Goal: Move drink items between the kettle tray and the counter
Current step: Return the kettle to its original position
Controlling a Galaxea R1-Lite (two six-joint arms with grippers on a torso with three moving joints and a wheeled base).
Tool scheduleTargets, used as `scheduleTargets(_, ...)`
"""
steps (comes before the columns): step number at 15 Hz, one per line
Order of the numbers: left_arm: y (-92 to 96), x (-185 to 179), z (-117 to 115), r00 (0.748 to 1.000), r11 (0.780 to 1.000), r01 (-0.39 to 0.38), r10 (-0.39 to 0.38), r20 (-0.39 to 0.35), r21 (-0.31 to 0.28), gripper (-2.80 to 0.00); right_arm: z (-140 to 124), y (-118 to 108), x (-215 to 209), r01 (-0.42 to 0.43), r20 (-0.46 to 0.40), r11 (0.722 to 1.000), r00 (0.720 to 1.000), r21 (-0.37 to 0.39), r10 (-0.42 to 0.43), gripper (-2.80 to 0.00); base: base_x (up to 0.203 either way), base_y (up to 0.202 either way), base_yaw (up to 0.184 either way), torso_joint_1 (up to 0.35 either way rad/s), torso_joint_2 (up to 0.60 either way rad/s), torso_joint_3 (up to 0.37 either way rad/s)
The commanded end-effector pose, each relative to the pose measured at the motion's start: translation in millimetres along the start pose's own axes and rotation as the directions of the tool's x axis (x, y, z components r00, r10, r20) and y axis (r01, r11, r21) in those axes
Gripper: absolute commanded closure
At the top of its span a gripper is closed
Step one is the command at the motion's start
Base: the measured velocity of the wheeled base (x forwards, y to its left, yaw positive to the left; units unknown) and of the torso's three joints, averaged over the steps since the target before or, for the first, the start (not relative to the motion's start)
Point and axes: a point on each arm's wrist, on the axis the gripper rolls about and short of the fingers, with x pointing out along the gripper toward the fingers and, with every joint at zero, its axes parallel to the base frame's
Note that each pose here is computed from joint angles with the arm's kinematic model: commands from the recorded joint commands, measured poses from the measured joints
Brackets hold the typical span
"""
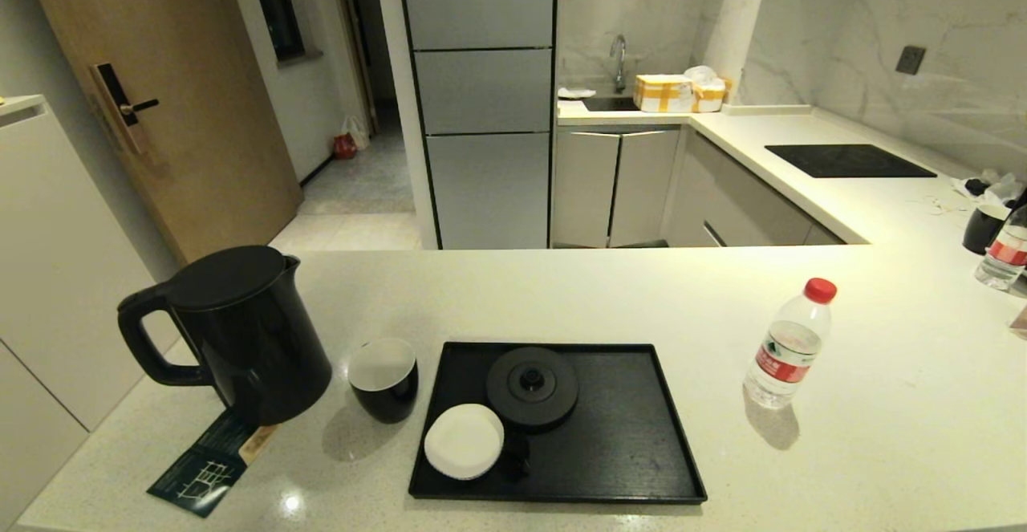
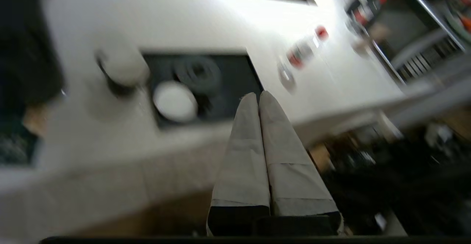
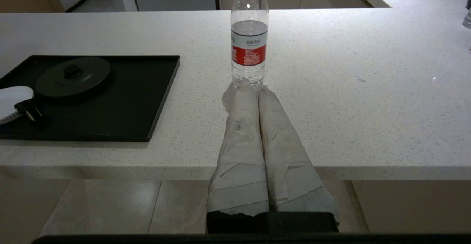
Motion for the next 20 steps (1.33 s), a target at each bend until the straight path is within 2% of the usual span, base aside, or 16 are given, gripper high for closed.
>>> scheduleTargets(1,-14.0,-40.6,-54.0,0.998,0.997,0.068,-0.068,-0.016,0.045,0.0,0.0,0.0,0.1,-0.002,-0.001,1.0,1.0,0.0,0.002,0.0,0.0,0.0,0.0,0.0,0.0,0.0)
scheduleTargets(3,0.6,-54.7,-99.4,0.999,0.998,0.026,-0.024,-0.03,0.064,0.0,0.0,0.0,0.1,-0.001,-0.001,1.0,1.0,0.0,0.001,0.0,0.0,0.0,0.0,0.0,0.0,0.0)
scheduleTargets(4,11.4,-52.7,-114.1,0.999,0.997,-0.036,0.038,-0.024,0.072,0.0,0.0,0.0,0.1,-0.001,-0.001,1.0,1.0,0.0,0.001,0.0,0.0,0.0,0.0,0.0,0.0,0.0)
scheduleTargets(6,29.1,-46.1,-132.5,0.983,0.978,-0.176,0.17,0.069,0.109,0.0,0.0,0.0,0.1,-0.001,-0.001,1.0,1.0,0.0,0.001,0.0,0.0,0.0,0.0,0.0,0.0,0.0)
scheduleTargets(8,56.1,-10.7,-135.6,0.934,0.941,-0.309,0.273,0.23,0.138,0.0,0.0,0.0,0.1,-0.002,-0.001,1.0,1.0,0.0,0.002,0.0,0.0,0.0,0.0,0.0,0.0,0.0)
scheduleTargets(10,88.3,26.3,-156.9,0.873,0.893,-0.425,0.363,0.325,0.145,0.0,0.0,0.0,0.1,-0.001,-0.001,1.0,1.0,0.0,0.001,0.0,0.092,0.0,0.0,-0.001,0.0,0.006)
scheduleTargets(11,101.1,37.9,-174.2,0.855,0.873,-0.461,0.39,0.342,0.158,0.0,0.0,0.0,0.1,-0.002,-0.001,1.0,1.0,0.0,0.002,0.0,0.084,0.0,-0.004,0.001,0.01,-0.001)
scheduleTargets(13,121.8,52.7,-212.1,0.828,0.836,-0.509,0.409,0.385,0.206,0.0,0.0,0.0,0.1,-0.001,-0.001,1.0,1.0,0.0,0.001,0.0,0.0,0.0,0.0,0.0,0.0,0.0)
scheduleTargets(15,138.2,68.2,-236.2,0.824,0.806,-0.529,0.414,0.387,0.263,0.0,0.0,0.0,0.1,-0.001,-0.001,1.0,1.0,0.0,0.001,0.0,0.0,0.0,0.0,0.0,0.0,0.0)
scheduleTargets(17,142.3,72.9,-241.2,0.818,0.814,-0.521,0.391,0.422,0.255,0.0,0.0,0.0,0.1,-0.001,-0.001,1.0,1.0,0.0,0.001,0.0,0.0,0.0,0.0,0.0,0.0,0.0)
scheduleTargets(20,142.1,72.8,-241.0,0.817,0.817,-0.52,0.391,0.423,0.249,0.0,0.0,0.0,0.1,-0.001,-0.001,1.0,1.0,0.0,0.001,0.0,0.0,0.0,0.0,0.0,0.0,0.0)
